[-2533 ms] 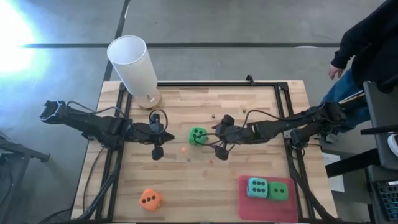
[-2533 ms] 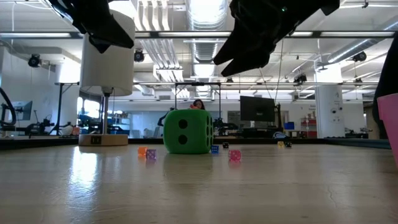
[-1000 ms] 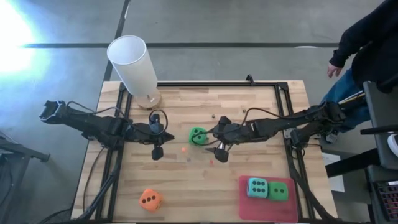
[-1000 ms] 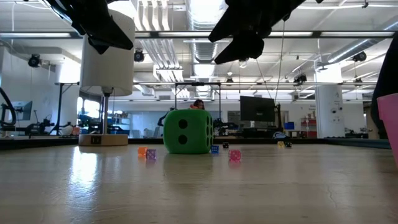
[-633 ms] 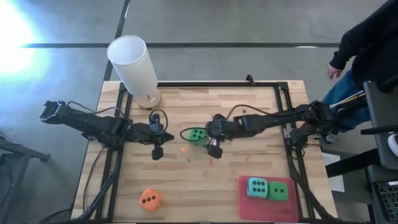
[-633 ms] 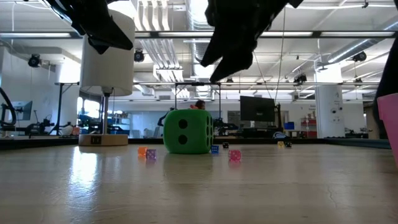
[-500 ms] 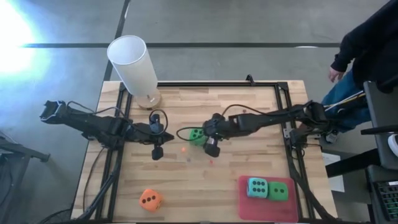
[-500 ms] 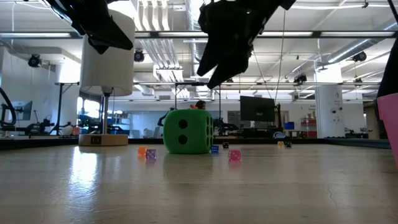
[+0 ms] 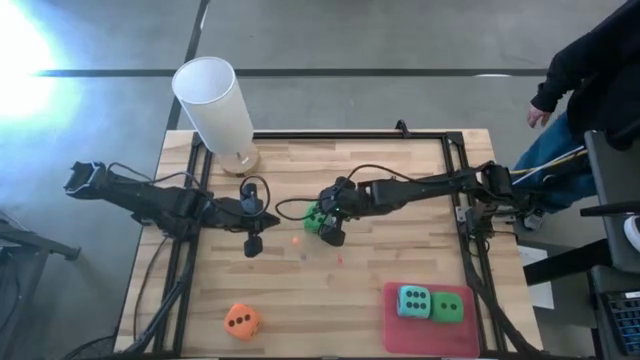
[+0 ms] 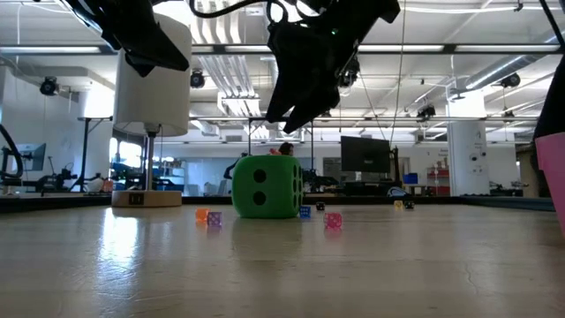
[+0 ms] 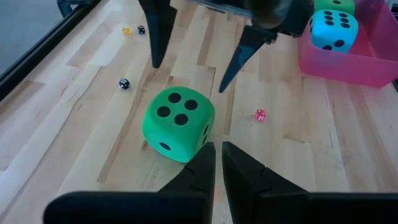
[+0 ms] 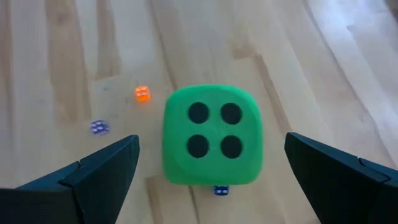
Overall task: Pick & Place Dice
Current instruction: Put the large green die into the bin
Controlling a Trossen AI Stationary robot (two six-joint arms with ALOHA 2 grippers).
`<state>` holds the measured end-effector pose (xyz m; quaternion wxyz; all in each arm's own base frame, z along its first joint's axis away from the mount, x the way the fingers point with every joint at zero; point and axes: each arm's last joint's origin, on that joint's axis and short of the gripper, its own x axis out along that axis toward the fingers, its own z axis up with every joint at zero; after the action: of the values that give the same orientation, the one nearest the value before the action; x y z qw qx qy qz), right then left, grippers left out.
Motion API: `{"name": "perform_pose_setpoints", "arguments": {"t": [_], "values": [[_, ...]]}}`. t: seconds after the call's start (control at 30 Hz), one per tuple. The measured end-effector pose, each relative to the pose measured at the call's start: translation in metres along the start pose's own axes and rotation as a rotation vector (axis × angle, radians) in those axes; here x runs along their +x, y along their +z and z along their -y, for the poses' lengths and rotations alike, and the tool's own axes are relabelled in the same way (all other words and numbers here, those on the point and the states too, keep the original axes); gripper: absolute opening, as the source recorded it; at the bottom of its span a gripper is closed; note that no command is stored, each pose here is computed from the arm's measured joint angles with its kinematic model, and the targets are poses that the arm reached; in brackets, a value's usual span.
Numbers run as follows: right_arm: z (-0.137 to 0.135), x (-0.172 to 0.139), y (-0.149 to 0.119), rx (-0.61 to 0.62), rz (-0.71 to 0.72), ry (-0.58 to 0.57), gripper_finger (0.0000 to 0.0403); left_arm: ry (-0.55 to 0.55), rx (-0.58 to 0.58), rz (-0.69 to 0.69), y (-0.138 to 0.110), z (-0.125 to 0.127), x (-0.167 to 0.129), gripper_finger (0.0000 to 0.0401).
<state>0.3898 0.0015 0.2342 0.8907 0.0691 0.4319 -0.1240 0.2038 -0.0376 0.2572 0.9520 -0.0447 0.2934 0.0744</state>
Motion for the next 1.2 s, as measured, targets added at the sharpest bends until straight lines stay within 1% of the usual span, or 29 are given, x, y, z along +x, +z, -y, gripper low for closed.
{"name": "perform_pose_setpoints", "arguments": {"t": [0.27,0.5,0.67,0.83,1.2], "values": [[0.004,0.002,0.000,-0.067,-0.002,-0.018,0.0400,0.000,0.000,0.000,0.000,0.000,0.000,0.0036],[0.014,0.020,-0.003,-0.088,-0.043,-0.046,0.0400,0.000,0.000,0.000,0.000,0.000,0.000,0.0036],[0.015,0.020,-0.002,-0.092,-0.038,-0.045,0.0400,0.000,0.000,0.000,0.000,0.000,0.000,0.0036],[0.015,0.021,-0.001,-0.082,-0.027,-0.015,0.0400,0.000,0.000,0.000,0.000,0.000,0.000,0.0036],[0.014,0.022,0.001,-0.081,-0.002,-0.011,0.0400,0.000,0.000,0.000,0.000,0.000,0.000,0.0036]]}}
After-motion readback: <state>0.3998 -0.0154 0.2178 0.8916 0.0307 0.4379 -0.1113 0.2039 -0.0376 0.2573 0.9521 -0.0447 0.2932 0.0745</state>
